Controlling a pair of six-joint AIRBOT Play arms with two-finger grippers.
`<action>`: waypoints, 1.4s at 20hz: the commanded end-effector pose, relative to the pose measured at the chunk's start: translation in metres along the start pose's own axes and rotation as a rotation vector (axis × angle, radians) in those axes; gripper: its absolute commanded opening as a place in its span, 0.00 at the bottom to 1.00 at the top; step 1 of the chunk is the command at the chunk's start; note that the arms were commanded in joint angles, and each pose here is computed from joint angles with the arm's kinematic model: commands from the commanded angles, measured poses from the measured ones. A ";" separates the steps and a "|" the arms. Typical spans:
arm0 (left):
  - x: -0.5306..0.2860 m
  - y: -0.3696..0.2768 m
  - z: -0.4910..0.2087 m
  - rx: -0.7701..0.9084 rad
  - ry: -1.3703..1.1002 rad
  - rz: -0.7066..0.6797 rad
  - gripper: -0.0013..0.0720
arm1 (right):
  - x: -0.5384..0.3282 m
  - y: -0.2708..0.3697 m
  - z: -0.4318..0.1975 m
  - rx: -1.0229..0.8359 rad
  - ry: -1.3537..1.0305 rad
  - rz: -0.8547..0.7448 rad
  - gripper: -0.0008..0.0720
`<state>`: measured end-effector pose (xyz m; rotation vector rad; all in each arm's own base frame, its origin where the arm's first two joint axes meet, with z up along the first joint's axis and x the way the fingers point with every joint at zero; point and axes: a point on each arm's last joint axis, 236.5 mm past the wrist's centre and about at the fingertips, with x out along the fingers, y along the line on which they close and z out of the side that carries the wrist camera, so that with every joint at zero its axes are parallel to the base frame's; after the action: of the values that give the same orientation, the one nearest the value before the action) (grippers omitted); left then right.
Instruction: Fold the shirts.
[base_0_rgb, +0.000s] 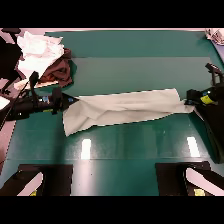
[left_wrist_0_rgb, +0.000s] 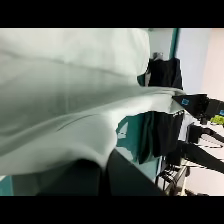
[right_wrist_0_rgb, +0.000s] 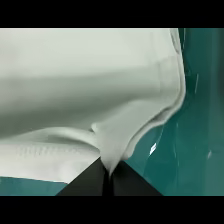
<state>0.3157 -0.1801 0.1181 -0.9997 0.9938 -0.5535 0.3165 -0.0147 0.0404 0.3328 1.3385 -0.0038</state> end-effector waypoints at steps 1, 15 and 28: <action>0.020 0.007 0.030 0.042 0.005 0.009 0.06 | 0.022 0.017 0.026 -0.063 -0.024 0.009 0.04; 0.048 0.074 0.051 0.094 0.079 0.191 0.06 | 0.060 0.009 0.099 -0.081 -0.023 0.005 0.04; 0.063 0.103 0.068 0.042 0.037 0.232 0.06 | 0.085 0.013 0.121 -0.046 -0.075 0.047 0.15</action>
<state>0.3939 -0.1538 0.0174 -0.8093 1.1197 -0.4192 0.4417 -0.0205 -0.0187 0.2889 1.3049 0.0427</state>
